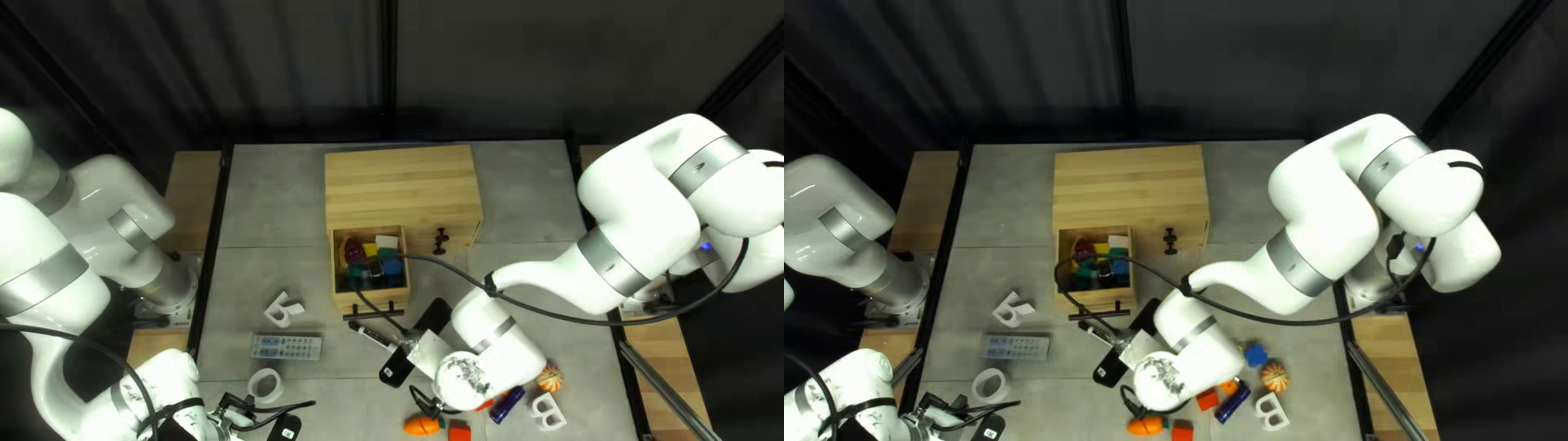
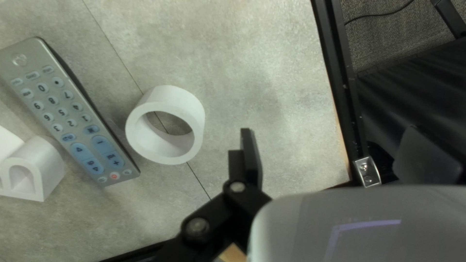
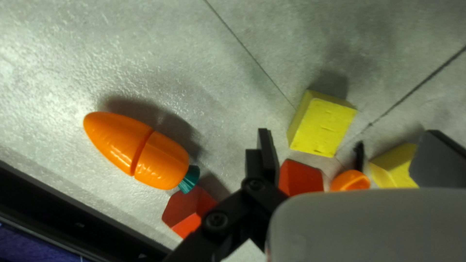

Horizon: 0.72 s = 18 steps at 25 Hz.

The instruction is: Open drawers and place objects into drawer and close

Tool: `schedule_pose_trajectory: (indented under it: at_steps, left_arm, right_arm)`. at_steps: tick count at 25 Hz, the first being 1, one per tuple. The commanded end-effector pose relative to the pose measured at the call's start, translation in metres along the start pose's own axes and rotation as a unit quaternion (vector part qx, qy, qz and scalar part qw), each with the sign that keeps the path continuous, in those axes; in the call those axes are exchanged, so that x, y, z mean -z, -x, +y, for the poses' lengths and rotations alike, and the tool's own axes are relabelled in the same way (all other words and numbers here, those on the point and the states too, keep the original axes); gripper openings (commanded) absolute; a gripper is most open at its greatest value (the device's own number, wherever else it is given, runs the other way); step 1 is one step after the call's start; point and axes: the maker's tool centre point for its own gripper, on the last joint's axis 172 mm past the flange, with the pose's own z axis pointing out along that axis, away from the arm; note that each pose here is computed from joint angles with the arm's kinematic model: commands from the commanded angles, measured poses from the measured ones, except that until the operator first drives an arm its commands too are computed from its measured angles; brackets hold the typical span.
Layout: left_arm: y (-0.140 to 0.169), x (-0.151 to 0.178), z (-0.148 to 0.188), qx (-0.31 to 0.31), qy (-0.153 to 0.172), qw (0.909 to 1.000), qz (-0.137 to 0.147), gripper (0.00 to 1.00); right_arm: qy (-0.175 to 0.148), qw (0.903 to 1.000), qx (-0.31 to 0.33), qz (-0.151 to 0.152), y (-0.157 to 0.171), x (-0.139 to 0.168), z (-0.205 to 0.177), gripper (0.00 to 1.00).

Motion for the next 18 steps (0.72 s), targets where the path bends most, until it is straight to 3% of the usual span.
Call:
schedule_pose_trajectory:
  at_steps: [1, 9, 10, 11, 12, 18]
  left_arm:
    - [0.0, 0.0, 0.0, 0.0, 0.0, 1.0, 0.0, 1.0]
    - [0.0, 0.0, 0.0, 0.0, 0.0, 1.0, 0.0, 1.0]
    - [0.0, 0.0, 0.0, 0.0, 0.0, 1.0, 0.0, 1.0]
    - [0.0, 0.0, 0.0, 0.0, 0.0, 1.0, 0.0, 1.0]
    - [0.0, 0.0, 0.0, 0.0, 0.0, 1.0, 0.0, 1.0]
    - [0.0, 0.0, 0.0, 0.0, 0.0, 1.0, 0.0, 1.0]
  right_arm:
    - [-0.017, 0.9998, 0.0, 0.008, -0.001, -0.007, 0.003, 1.0]
    - [-0.041, 0.9992, 0.003, 0.001, -0.005, -0.019, 0.005, 1.0]
    - [-0.042, 0.9991, 0.004, 0.0, -0.006, -0.019, 0.005, 0.88]
    - [-0.043, 0.9991, 0.005, 0.0, -0.006, -0.019, 0.005, 0.57]
    - [-0.043, 0.9991, 0.007, -0.001, -0.006, -0.02, 0.005, 0.03]
    - [-0.04, 0.999, 0.018, -0.006, -0.007, -0.021, 0.003, 0.02]
